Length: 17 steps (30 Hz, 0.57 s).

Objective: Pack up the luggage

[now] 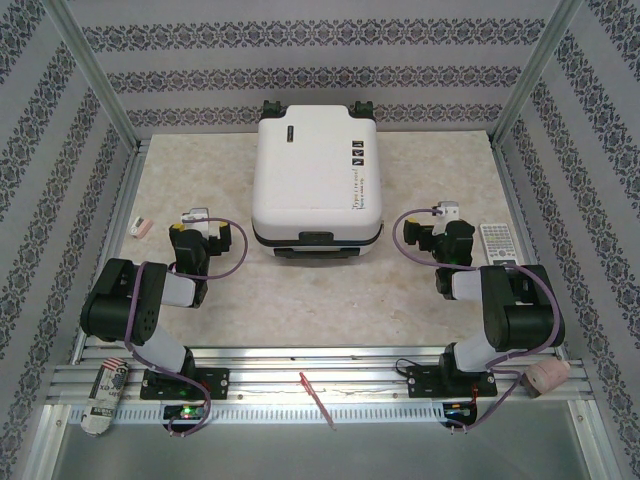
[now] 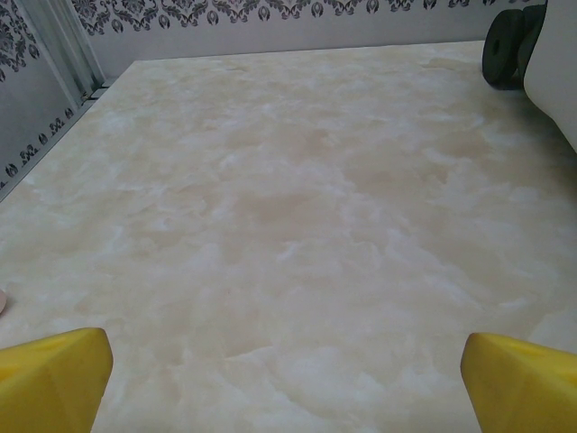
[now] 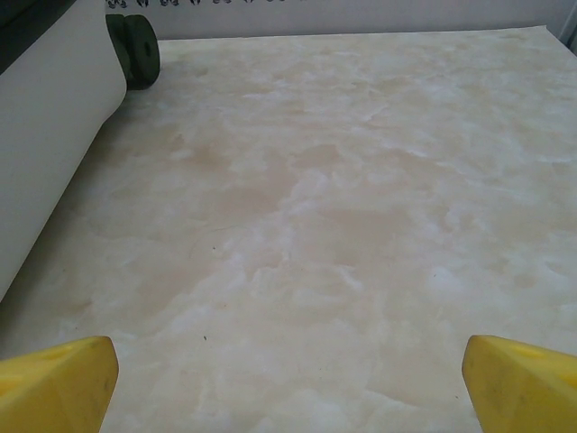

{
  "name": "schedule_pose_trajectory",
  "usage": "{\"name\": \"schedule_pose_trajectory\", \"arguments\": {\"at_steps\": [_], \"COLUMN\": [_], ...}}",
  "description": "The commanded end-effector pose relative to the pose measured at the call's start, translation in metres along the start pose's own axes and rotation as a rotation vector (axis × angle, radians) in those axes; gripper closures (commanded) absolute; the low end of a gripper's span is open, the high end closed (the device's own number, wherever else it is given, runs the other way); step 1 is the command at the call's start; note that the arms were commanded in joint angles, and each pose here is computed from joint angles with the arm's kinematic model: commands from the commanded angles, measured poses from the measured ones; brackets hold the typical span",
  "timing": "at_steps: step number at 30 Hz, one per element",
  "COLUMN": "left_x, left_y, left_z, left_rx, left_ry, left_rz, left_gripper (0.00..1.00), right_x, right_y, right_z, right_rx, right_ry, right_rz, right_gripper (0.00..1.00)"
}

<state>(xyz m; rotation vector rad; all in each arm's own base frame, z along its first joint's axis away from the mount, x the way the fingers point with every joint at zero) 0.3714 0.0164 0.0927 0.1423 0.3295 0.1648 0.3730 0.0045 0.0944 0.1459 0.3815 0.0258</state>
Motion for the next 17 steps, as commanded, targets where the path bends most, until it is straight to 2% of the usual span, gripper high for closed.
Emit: {"name": "schedule_pose_trajectory", "arguments": {"at_steps": [1, 17], "left_x": [0.0036, 0.0037], "left_y": [0.0052, 0.0049], "left_z": [0.0058, 0.0054], "left_rx": [-0.026, -0.023], "left_ry": [-0.007, -0.006], "left_rz": [0.023, 0.022], "left_gripper": [0.00, 0.01], "right_x": [-0.0009, -0.0007], "right_y": [0.0026, 0.0023], "right_z": [0.0178, 0.0177], "right_rx": [-0.021, -0.018], "right_ry": [-0.061, -0.060], "right_rz": [-0.003, 0.000], "right_gripper": [0.02, 0.02]}}
Point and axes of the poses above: each hand's point on the last joint's axis, 136 mm out from that joint toward the fingers, its own x axis out along the fingers, its own y axis along the line the jaws close on, z = x × y, the point moved 2 cm from there along -x, back along the fingers, and after that the axes turned 5 degrees about x, right-handed, at the moved point
